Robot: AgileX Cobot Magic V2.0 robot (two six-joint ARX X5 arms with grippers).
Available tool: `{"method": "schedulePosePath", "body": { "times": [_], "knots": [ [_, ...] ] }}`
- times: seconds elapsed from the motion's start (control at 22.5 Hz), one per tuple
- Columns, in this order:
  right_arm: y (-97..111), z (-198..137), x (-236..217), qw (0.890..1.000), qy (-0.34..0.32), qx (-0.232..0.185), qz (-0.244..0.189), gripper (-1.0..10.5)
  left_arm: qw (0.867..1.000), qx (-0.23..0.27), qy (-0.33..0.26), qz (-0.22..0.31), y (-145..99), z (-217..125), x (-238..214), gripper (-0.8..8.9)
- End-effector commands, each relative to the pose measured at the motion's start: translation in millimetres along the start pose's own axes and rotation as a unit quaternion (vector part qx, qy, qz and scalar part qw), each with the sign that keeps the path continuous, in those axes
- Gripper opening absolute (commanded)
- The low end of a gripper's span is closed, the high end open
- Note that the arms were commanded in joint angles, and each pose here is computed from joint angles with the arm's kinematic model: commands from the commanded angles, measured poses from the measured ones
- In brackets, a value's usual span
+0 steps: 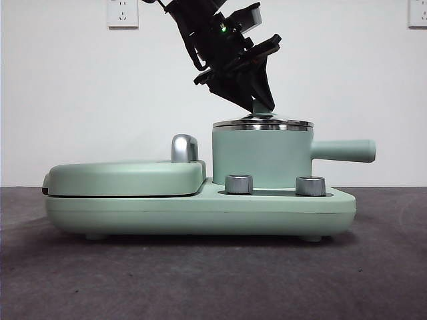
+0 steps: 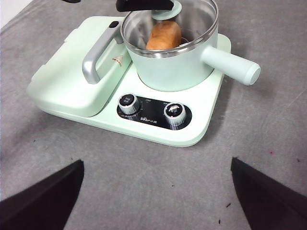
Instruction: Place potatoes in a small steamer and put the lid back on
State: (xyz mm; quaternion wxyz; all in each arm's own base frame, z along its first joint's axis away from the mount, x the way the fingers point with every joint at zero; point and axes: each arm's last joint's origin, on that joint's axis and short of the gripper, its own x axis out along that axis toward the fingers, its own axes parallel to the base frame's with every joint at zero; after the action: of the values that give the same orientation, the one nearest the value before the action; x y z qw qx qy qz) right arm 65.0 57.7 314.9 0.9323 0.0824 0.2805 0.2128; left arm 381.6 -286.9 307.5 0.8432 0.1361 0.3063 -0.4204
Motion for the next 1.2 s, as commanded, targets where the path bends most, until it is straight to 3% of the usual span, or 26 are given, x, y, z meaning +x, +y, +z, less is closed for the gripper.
{"method": "schedulePosePath", "body": {
  "times": [0.04,0.31,0.44,0.53,0.84,1.2],
  "knots": [
    [2,2,-1,1.0,-0.002,0.004,0.006,4.9,1.0,0.009,0.007,-0.006,-2,-2,16,0.18],
    [1,2,-1,1.0,-0.003,0.004,0.004,4.9,1.0,0.01,0.003,-0.006,-2,-2,16,0.69],
    [1,2,-1,1.0,-0.003,0.004,0.004,4.9,1.0,0.006,0.001,-0.006,-2,-1,16,3.46],
    [1,2,-1,1.0,-0.003,0.004,0.004,4.9,1.0,0.005,-0.002,-0.005,-2,0,14,4.56],
    [1,2,-1,1.0,-0.004,0.004,0.003,4.9,1.0,0.007,-0.015,-0.002,-8,15,-26,4.69],
    [2,2,-1,1.0,-0.001,0.004,0.009,4.9,0.995,-0.019,0.092,-0.019,-40,6,-156,4.65]
  ]
}}
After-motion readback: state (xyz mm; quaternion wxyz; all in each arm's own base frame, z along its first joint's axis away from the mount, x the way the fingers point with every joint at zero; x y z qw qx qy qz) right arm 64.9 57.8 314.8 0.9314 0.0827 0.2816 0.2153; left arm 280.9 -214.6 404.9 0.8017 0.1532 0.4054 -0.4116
